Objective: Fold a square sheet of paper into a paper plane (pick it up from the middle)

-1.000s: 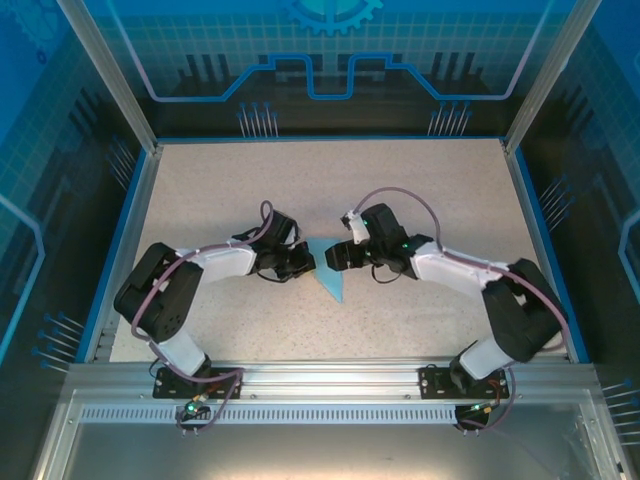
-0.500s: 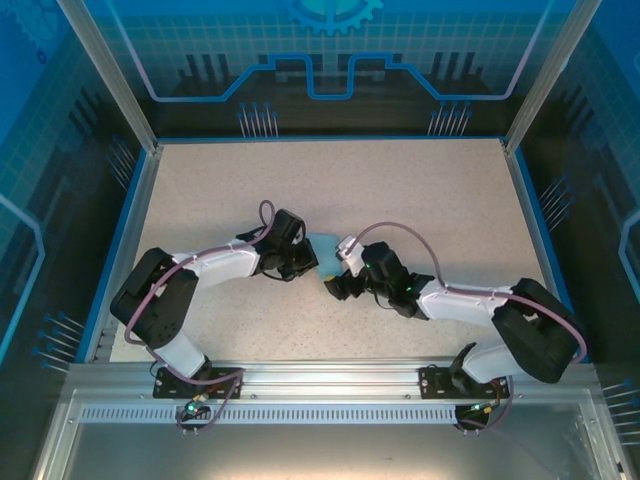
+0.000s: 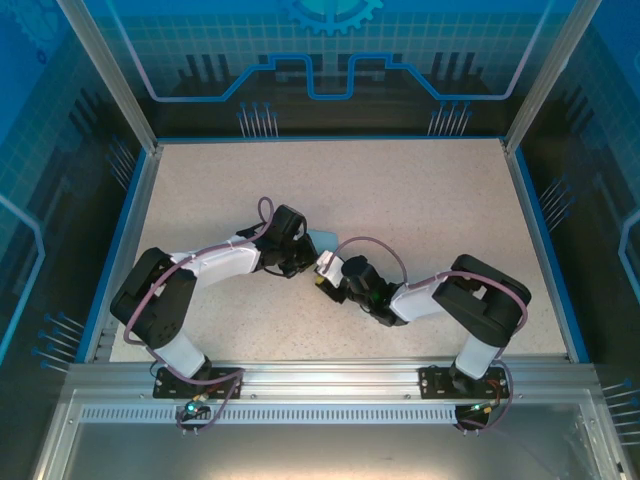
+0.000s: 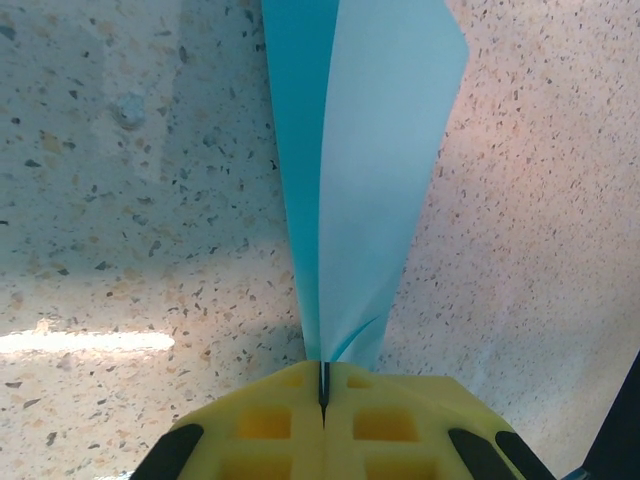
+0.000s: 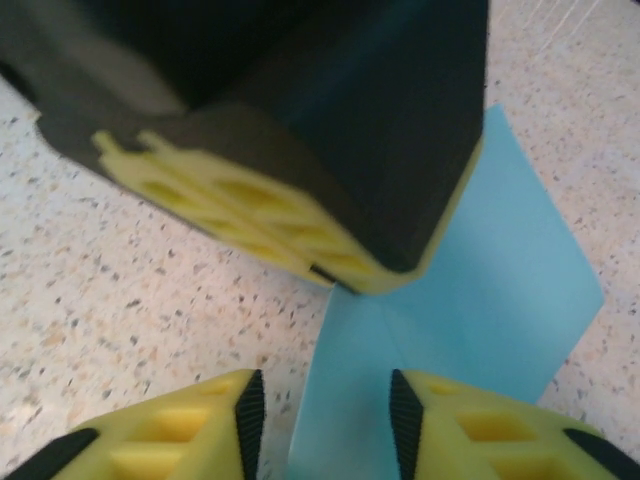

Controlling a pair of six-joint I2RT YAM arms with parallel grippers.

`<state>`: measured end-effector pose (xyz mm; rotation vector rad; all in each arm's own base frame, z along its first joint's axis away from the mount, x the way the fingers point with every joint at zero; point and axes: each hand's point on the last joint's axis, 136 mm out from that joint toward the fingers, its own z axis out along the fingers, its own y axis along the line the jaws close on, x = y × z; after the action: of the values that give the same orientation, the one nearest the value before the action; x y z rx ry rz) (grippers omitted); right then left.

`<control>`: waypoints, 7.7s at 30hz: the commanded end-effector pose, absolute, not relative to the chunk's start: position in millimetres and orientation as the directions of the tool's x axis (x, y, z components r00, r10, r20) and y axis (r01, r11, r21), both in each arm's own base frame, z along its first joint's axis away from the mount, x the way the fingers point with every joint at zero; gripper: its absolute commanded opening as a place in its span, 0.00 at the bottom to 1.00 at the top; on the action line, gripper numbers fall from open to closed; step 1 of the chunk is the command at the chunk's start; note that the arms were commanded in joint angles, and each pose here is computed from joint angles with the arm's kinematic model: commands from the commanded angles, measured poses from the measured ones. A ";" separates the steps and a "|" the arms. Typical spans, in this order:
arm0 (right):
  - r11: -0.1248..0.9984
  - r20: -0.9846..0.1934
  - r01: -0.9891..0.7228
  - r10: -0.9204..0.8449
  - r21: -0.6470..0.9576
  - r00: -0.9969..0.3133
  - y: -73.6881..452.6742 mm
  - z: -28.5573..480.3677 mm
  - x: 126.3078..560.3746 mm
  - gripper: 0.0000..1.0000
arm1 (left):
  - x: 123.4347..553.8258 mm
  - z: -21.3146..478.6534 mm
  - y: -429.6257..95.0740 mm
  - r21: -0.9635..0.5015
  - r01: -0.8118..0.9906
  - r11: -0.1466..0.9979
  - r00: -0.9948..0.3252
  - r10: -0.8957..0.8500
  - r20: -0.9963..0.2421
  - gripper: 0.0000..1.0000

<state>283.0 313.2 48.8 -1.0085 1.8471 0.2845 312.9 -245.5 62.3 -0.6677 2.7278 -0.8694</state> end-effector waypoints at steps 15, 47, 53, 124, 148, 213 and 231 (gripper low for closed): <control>0.643 -0.854 -0.723 -0.500 -0.254 -0.146 314.6 41.7 284.7 0.22 | 317.6 77.2 -241.1 -0.594 -0.372 0.713 -0.863 -0.501 -0.060 0.06; 0.605 -0.817 -0.695 -0.122 0.389 -0.563 298.2 61.4 291.6 0.00 | 326.6 109.8 -195.3 -0.657 -0.265 0.706 -0.829 -0.515 -0.219 0.75; 0.599 -0.754 -0.650 -0.115 0.467 -0.647 298.7 48.1 283.8 0.02 | 319.6 101.5 -207.0 -0.689 -0.227 0.689 -0.851 -0.484 -0.205 0.71; 0.510 -0.217 -0.083 0.210 0.856 -0.953 259.7 16.1 313.7 0.00 | 325.1 66.6 -271.0 -0.748 -0.120 0.652 -0.921 -0.355 -0.163 0.30; 0.536 -0.230 -0.109 0.165 0.837 -0.959 249.9 11.2 314.4 0.01 | 349.5 43.9 -282.2 -0.701 -0.106 0.705 -0.924 -0.331 -0.193 0.28; 0.532 -0.254 -0.139 0.148 0.835 -0.956 240.0 19.7 320.6 0.00 | 366.7 62.3 -294.3 -0.700 -0.043 0.713 -0.924 -0.295 -0.245 0.29; 0.506 -0.128 0.022 0.259 0.862 -0.957 225.7 9.3 323.9 0.00 | 367.9 51.5 -310.9 -0.736 -0.013 0.677 -0.944 -0.250 -0.214 0.26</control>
<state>326.6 233.3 19.8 0.1590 2.4794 1.4198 368.7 -300.7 52.9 -0.2739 2.5932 -1.0923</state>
